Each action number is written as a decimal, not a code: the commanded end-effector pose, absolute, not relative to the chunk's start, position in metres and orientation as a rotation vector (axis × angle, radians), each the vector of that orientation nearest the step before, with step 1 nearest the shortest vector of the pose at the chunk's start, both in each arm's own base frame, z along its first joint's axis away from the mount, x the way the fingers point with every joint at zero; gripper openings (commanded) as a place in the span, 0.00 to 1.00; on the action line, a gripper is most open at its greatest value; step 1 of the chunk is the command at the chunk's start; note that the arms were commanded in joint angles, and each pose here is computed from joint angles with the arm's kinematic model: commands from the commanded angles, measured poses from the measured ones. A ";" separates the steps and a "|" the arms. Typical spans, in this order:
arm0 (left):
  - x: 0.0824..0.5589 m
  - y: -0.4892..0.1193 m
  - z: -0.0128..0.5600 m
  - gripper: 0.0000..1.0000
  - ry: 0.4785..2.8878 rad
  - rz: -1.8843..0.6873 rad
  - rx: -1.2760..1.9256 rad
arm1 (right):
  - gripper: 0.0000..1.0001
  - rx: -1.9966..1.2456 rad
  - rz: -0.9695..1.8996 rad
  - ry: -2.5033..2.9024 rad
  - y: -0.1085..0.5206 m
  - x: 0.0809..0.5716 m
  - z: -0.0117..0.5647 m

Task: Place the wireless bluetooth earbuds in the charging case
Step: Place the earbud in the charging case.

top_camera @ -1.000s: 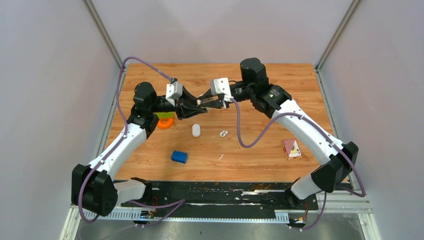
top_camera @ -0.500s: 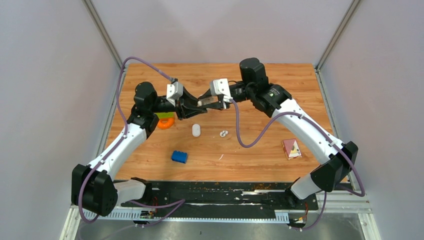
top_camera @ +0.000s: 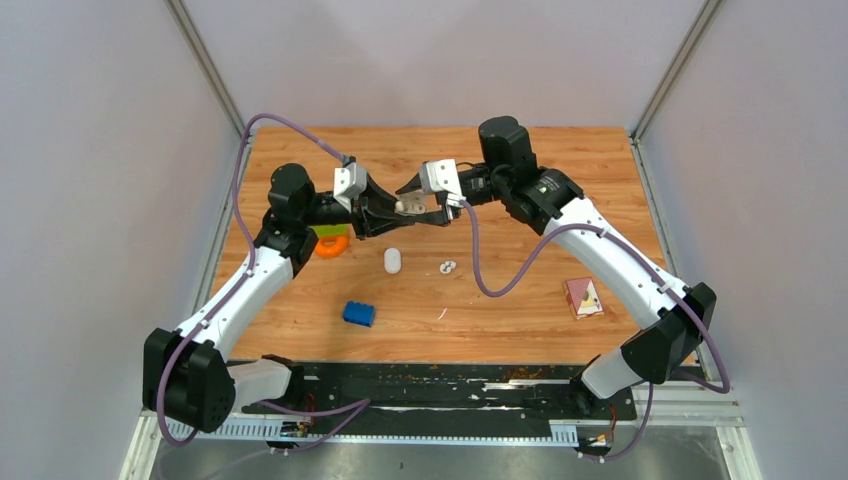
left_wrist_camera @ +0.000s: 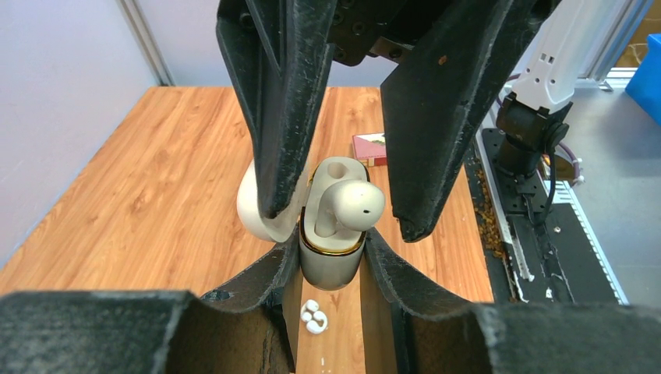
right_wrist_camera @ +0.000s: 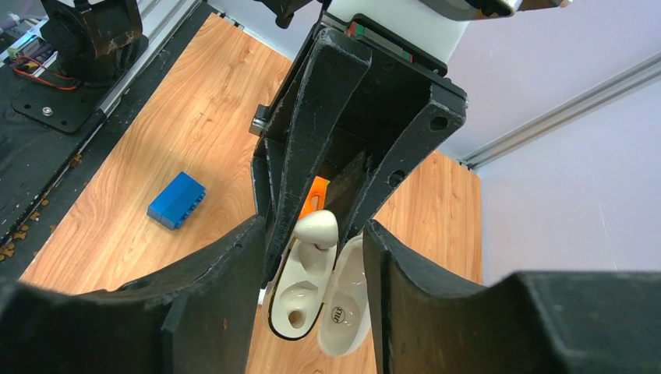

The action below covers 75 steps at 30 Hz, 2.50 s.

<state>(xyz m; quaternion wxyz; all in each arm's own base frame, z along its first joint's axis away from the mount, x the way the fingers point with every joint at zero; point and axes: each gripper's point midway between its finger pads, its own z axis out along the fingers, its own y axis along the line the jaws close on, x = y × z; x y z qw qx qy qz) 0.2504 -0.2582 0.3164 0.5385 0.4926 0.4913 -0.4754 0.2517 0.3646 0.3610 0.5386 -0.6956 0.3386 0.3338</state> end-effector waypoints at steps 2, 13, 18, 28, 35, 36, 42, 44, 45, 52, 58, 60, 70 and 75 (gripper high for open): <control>0.243 -0.258 0.342 0.07 1.048 -1.084 1.223 | 0.52 -1.619 0.757 0.747 0.361 0.251 0.391; 0.261 -0.260 0.331 0.07 1.124 -1.083 1.125 | 0.59 -1.591 0.791 0.811 0.359 0.245 0.404; 0.262 -0.261 0.335 0.07 1.111 -1.096 1.105 | 0.60 -1.582 0.784 0.885 0.358 0.251 0.395; 0.274 -0.258 0.327 0.06 1.168 -1.054 1.023 | 0.66 -1.540 0.757 0.966 0.353 0.253 0.406; 0.272 -0.257 0.322 0.06 1.170 -1.057 1.026 | 0.73 -1.500 0.726 1.138 0.360 0.272 0.395; 0.272 -0.257 0.322 0.06 1.168 -1.055 1.025 | 0.74 -1.491 0.729 1.166 0.361 0.276 0.393; 0.271 -0.257 0.321 0.06 1.166 -1.053 1.026 | 0.79 -1.482 0.760 1.261 0.365 0.281 0.386; 0.271 -0.257 0.322 0.06 1.162 -1.052 1.027 | 0.80 -1.477 0.756 1.280 0.365 0.283 0.384; 0.270 -0.257 0.323 0.06 1.158 -1.051 1.029 | 0.80 -1.471 0.752 1.293 0.365 0.285 0.382; 0.266 -0.257 0.322 0.06 1.145 -1.053 1.044 | 0.80 -1.434 0.720 1.390 0.362 0.301 0.374; 0.266 -0.257 0.322 0.06 1.139 -1.047 1.047 | 0.80 -1.433 0.735 1.422 0.357 0.305 0.370; 0.266 -0.257 0.322 0.06 1.139 -1.047 1.044 | 0.80 -1.441 0.738 1.433 0.356 0.305 0.369; 0.266 -0.257 0.322 0.06 1.140 -1.050 1.040 | 0.80 -1.440 0.741 1.466 0.351 0.309 0.361; 0.267 -0.257 0.321 0.06 1.147 -1.048 1.037 | 0.80 -1.455 0.754 1.444 0.348 0.304 0.366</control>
